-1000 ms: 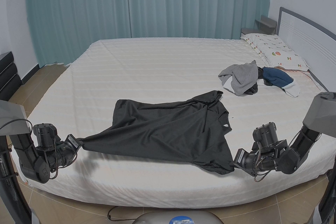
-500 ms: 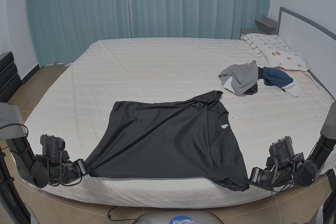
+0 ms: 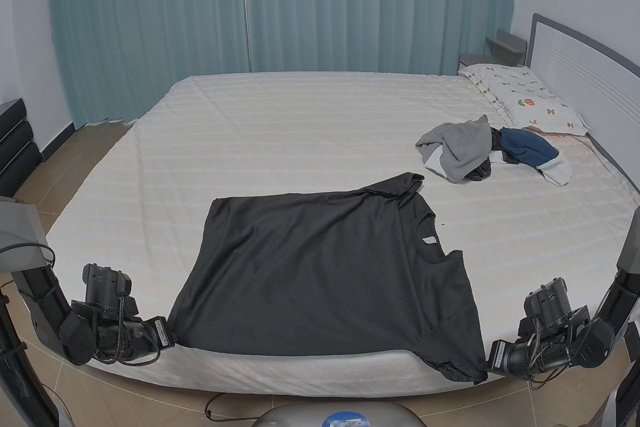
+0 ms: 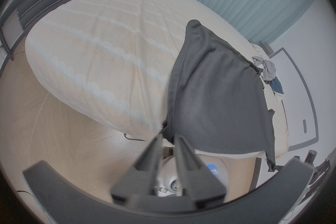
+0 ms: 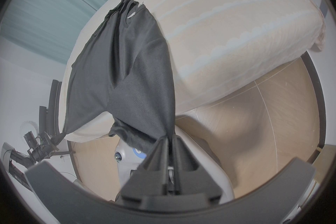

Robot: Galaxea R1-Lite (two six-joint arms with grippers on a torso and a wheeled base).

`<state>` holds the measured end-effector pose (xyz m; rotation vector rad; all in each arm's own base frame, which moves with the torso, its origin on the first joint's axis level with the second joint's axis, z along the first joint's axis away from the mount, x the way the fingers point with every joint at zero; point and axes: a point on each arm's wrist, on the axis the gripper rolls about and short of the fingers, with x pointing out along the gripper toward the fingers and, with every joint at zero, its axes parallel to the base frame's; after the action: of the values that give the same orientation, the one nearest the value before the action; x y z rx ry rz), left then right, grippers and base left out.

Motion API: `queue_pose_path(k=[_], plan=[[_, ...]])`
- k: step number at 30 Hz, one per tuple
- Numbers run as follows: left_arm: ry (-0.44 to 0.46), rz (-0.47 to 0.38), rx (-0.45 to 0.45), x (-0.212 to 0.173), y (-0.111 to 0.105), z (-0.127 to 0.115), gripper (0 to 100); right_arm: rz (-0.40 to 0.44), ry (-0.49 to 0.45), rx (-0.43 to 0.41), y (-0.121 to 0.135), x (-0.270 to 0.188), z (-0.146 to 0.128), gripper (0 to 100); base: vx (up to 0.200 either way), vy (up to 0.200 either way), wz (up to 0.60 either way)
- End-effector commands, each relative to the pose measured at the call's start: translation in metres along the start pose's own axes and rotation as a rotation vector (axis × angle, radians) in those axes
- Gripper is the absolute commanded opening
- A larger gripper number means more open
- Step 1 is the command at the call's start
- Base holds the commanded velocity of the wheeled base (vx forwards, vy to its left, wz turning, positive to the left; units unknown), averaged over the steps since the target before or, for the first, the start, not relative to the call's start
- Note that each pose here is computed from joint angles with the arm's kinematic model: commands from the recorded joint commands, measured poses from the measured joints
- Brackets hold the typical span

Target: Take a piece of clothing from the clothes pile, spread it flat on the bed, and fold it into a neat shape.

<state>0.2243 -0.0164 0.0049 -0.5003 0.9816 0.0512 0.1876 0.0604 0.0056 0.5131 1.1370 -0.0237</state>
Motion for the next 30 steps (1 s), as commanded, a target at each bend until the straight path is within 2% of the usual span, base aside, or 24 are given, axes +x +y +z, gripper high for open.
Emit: queue_pose_path(k=[1, 4, 9, 14, 15, 17, 22, 27, 30], plan=[[0.006, -0.002, 0.005, 0.001, -0.001, -0.001, 100, 0.015, -0.023, 0.015, 0.001, 0.001, 0.007, 100, 0.000, 0.000, 0.00], [-0.005, -0.007, 0.004, 0.001, -0.002, 0.001, 100, 0.049, -0.070, 0.017, 0.004, -0.002, 0.013, 100, 0.000, 0.000, 0.00], [-0.042, -0.025, -0.002, 0.000, -0.006, 0.008, 100, 0.156, -0.210, 0.043, 0.018, -0.015, 0.046, 100, 0.000, 0.000, 0.00], [-0.107, -0.050, -0.055, -0.001, -0.011, 0.023, 100, 0.269, -0.205, 0.082, 0.031, -0.015, 0.061, 100, 0.000, 0.000, 0.00], [-0.108, -0.051, -0.059, -0.001, -0.011, 0.023, 100, 0.270, -0.208, 0.086, 0.031, -0.016, 0.061, 100, 0.000, 0.000, 0.00], [-0.137, -0.068, -0.110, -0.004, -0.015, 0.029, 100, 0.313, -0.218, 0.150, 0.035, -0.017, 0.072, 100, 0.000, 0.000, 0.00], [-0.154, -0.071, -0.147, -0.004, -0.012, 0.035, 100, 0.343, -0.169, 0.173, 0.032, -0.017, 0.069, 100, 0.000, 0.000, 0.00], [-0.153, -0.073, -0.175, -0.002, -0.010, 0.037, 100, 0.343, -0.211, 0.207, 0.023, -0.024, 0.077, 100, 0.000, 0.200, 0.00], [-0.156, -0.074, -0.176, -0.002, -0.010, 0.038, 100, 0.334, -0.206, 0.213, 0.021, -0.023, 0.077, 100, 0.000, 0.200, 0.00]])
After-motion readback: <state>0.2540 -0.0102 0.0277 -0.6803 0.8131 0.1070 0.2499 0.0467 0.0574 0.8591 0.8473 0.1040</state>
